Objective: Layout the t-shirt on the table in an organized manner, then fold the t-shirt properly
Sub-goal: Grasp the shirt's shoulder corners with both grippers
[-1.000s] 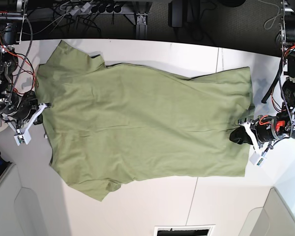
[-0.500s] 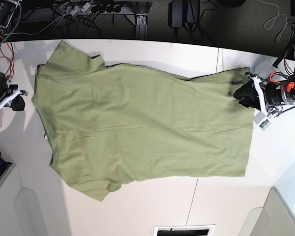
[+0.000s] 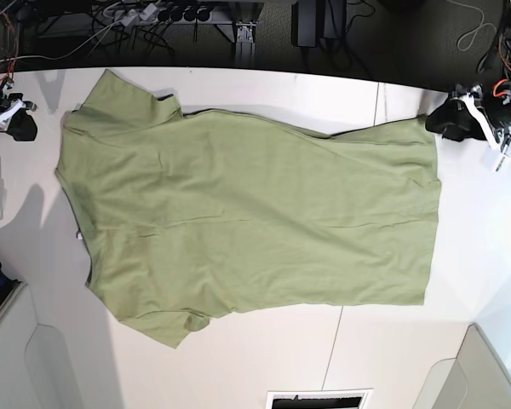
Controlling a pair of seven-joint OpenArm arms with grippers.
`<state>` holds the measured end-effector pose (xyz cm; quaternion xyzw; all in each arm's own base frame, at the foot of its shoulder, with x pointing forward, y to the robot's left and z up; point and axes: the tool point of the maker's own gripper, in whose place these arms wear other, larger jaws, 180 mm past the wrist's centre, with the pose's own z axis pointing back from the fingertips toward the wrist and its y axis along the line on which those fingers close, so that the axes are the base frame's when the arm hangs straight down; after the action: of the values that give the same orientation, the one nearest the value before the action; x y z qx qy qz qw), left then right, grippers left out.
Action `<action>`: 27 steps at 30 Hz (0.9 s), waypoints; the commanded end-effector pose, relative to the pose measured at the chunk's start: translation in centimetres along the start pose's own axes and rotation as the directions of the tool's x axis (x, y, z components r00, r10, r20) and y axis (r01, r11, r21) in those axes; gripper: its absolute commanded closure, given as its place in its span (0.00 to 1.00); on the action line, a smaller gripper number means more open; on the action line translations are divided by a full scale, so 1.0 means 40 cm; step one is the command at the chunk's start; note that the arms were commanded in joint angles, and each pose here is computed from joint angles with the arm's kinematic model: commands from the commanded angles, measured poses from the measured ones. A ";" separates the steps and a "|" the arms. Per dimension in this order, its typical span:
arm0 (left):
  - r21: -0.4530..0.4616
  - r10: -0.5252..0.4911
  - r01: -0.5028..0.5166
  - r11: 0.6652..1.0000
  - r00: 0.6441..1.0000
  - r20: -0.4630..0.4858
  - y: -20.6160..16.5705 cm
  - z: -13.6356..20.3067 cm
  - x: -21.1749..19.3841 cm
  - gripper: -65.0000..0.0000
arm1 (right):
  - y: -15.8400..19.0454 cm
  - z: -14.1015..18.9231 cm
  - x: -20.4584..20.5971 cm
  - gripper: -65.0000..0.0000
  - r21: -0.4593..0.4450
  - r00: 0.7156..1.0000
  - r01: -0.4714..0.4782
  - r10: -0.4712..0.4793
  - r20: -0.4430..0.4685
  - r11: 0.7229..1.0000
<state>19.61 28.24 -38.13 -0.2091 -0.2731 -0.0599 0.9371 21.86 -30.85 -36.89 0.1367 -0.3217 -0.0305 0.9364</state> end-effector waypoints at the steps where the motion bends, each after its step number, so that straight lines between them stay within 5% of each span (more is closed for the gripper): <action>1: -0.007 -0.009 0.009 1.000 0.999 0.052 -0.003 0.013 0.035 0.42 | -0.003 0.019 0.031 1.00 0.001 0.999 -0.031 0.031 0.032 1.000; 9: -0.013 0.035 -0.034 0.999 0.997 0.073 -0.022 -0.024 0.007 0.42 | 0.028 0.018 -0.039 1.00 0.063 0.998 0.019 -0.015 -0.054 0.998; 14: 0.008 0.021 -0.022 1.000 0.998 0.060 -0.013 -0.024 0.001 0.42 | 0.056 0.000 -0.060 0.74 0.090 0.997 0.054 -0.049 -0.051 0.994; 27: 0.051 0.039 -0.047 0.998 0.989 0.144 0.033 0.034 0.051 0.42 | 0.094 -0.028 -0.099 0.71 0.115 0.994 0.084 -0.076 -0.078 0.990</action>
<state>20.18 29.52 -37.73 -0.1959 -0.3177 -0.0099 0.9277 18.57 -26.18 -40.02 0.2078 -0.2657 -0.0569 0.9397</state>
